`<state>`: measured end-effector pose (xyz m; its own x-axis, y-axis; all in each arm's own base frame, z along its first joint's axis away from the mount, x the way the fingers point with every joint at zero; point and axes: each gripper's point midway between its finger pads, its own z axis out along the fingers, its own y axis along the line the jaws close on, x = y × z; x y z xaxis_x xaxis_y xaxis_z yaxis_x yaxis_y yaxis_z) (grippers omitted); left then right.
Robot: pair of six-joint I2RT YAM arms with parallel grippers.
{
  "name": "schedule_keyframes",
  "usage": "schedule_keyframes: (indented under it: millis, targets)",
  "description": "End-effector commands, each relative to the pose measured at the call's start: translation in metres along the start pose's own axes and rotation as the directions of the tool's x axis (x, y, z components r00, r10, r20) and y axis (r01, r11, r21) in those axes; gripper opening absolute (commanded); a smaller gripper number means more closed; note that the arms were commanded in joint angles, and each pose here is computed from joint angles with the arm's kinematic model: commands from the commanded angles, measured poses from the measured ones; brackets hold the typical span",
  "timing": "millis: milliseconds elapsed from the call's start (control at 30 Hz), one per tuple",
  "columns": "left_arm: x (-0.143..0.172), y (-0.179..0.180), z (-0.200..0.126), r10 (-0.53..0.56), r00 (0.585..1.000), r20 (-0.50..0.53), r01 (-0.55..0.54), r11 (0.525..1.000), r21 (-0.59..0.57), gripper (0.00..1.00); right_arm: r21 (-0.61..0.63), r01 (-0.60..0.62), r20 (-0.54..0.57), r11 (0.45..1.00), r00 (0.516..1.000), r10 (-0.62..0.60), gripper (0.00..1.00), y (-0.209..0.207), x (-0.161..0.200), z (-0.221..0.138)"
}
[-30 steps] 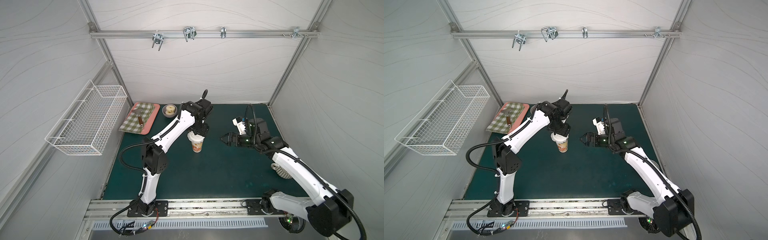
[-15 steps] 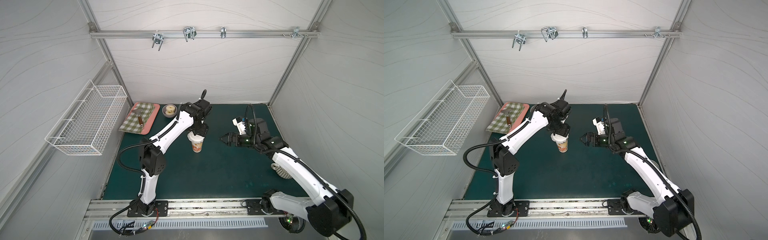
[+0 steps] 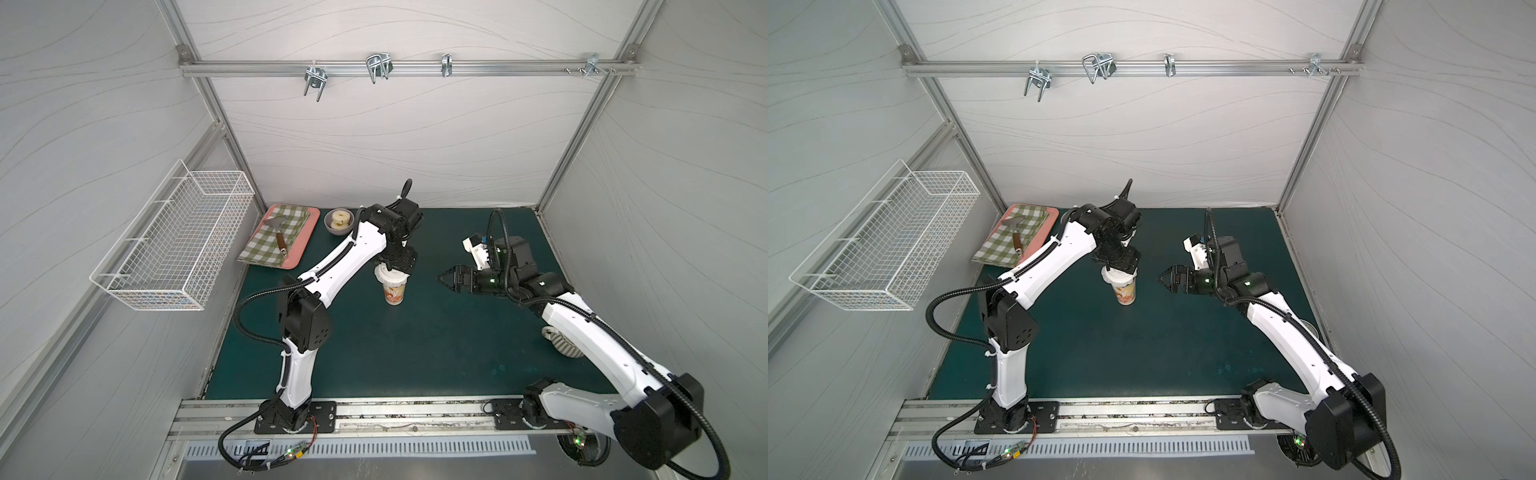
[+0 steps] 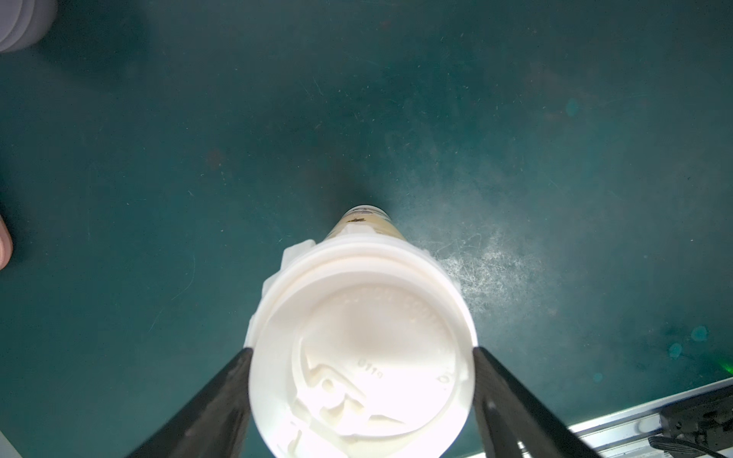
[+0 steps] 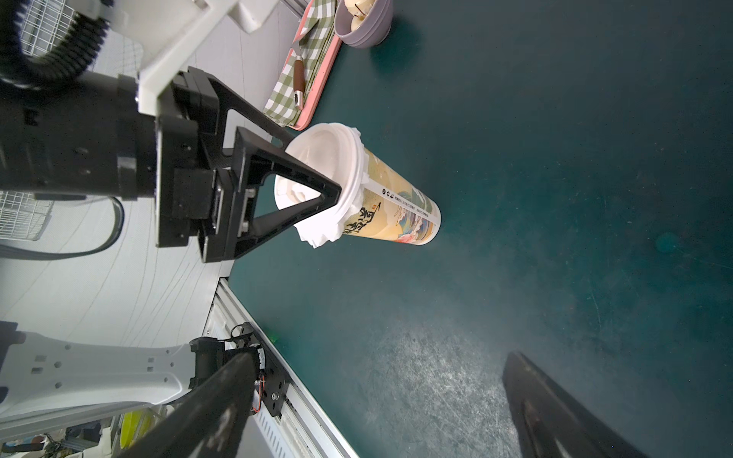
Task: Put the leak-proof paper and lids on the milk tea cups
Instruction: Place the cup lid on the cup.
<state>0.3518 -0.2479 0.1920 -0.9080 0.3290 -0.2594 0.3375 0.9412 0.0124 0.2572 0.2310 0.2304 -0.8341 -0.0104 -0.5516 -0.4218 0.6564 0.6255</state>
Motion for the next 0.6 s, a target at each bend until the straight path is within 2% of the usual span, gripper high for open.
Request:
schedule_keyframes:
  millis: [0, 567]
  targets:
    - [-0.0028, 0.0029, -0.0182, -0.007, 1.000, 0.023, 0.007, 1.000, 0.004, 0.86, -0.023, 0.019, 0.026, 1.000, 0.999, -0.018, 0.99, 0.0112, -0.0108, -0.0027]
    - [-0.0034, 0.0054, -0.0254, -0.007, 0.999, 0.036, 0.007, 1.000, -0.004, 0.89, -0.028, 0.021, 0.029, 0.999, 0.999, -0.021, 0.99, 0.0143, -0.0119, -0.0025]
